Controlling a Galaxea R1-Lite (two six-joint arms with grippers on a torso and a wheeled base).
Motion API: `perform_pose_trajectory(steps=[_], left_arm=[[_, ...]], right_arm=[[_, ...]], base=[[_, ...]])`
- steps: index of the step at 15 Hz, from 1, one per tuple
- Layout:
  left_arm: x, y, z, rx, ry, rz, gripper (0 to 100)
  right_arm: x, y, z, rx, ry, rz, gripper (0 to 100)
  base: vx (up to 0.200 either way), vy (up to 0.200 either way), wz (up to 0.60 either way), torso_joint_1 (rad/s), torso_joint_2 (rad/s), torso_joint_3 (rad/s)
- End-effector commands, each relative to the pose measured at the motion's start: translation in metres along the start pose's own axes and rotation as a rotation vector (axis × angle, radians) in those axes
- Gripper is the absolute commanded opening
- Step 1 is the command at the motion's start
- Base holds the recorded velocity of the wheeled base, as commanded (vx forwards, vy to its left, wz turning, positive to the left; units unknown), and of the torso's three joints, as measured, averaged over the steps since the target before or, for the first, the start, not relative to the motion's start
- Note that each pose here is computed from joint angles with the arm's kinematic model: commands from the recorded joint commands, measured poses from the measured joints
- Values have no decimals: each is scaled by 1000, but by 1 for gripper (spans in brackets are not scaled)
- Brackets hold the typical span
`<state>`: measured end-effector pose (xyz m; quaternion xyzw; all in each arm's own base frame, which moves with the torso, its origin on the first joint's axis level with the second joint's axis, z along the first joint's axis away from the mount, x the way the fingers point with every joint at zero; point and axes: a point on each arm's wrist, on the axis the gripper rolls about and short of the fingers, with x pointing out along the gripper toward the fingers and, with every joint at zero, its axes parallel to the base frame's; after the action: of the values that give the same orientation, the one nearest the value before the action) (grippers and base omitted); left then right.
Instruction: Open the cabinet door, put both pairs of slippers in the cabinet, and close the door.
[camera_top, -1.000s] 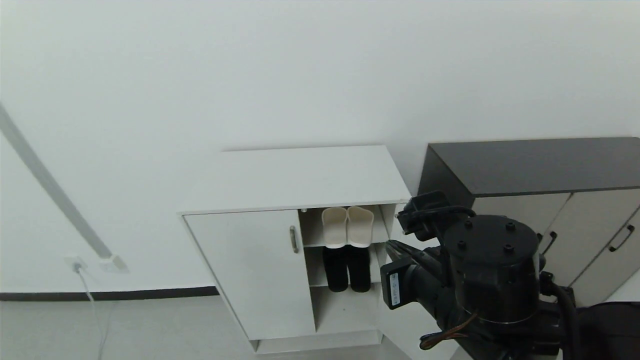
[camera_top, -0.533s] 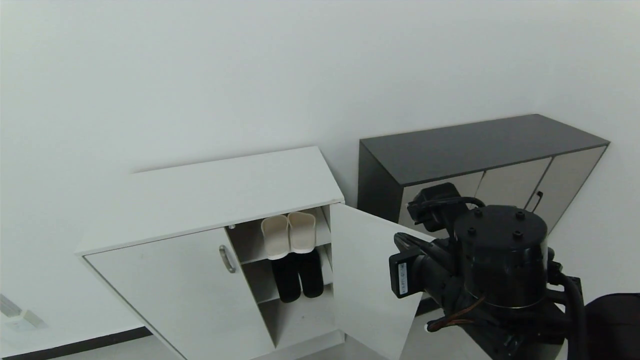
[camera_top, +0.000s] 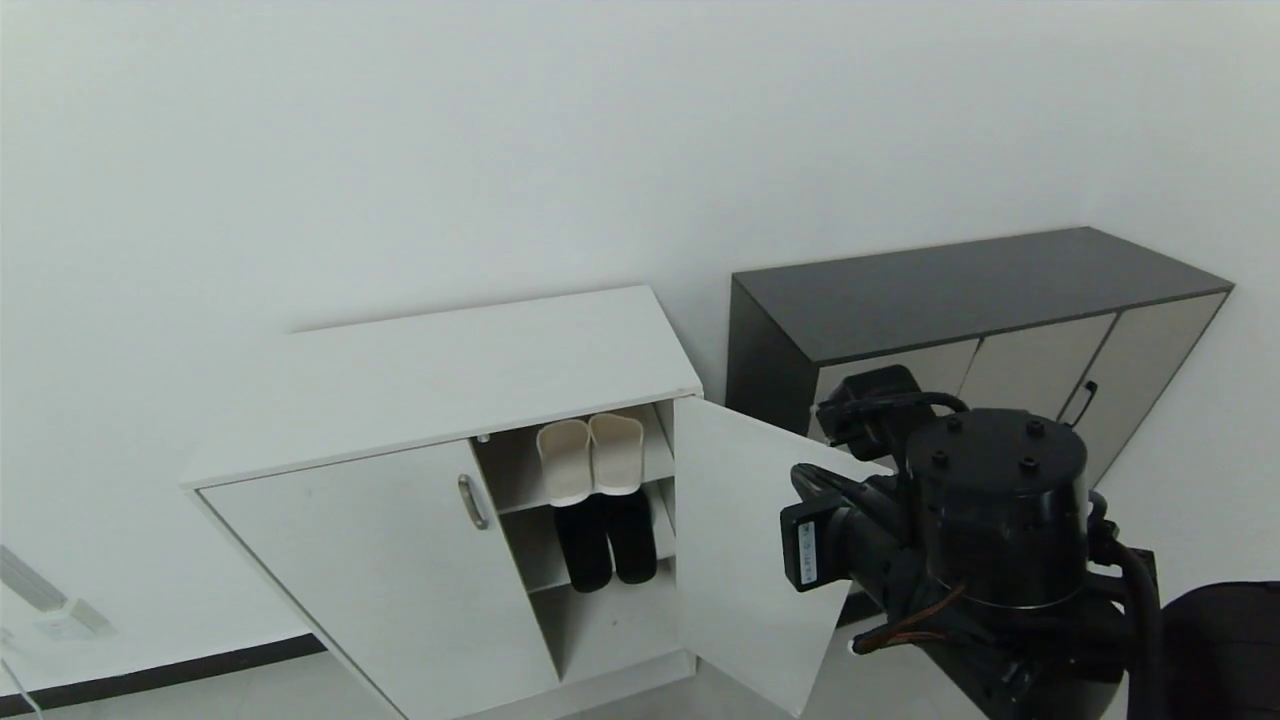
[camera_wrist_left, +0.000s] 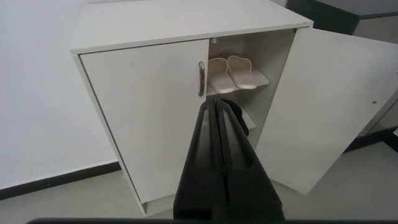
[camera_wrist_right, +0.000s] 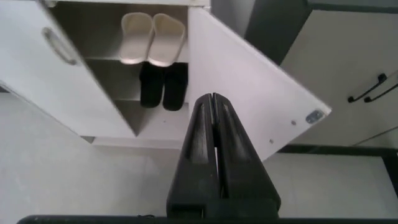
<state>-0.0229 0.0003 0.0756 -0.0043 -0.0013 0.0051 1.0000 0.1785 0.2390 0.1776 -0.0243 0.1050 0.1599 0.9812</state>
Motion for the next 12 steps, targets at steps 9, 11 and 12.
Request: perform_pose_trajectory(steps=[9,11,12], left_arm=[[0,0,0,1,1,1,0],[0,0,0,1,1,1,0],[0,0,0,1,1,1,0]], right_arm=[[51,-38,10,44,-12,-94,0],[83,-67,26,56,-16,-128,0],[97,-76,29,61,-3,-134,0]], base=[[-89,0,0,-1,0,1],[0,0,0,0,0,0],[0,0,0,0,0,0]])
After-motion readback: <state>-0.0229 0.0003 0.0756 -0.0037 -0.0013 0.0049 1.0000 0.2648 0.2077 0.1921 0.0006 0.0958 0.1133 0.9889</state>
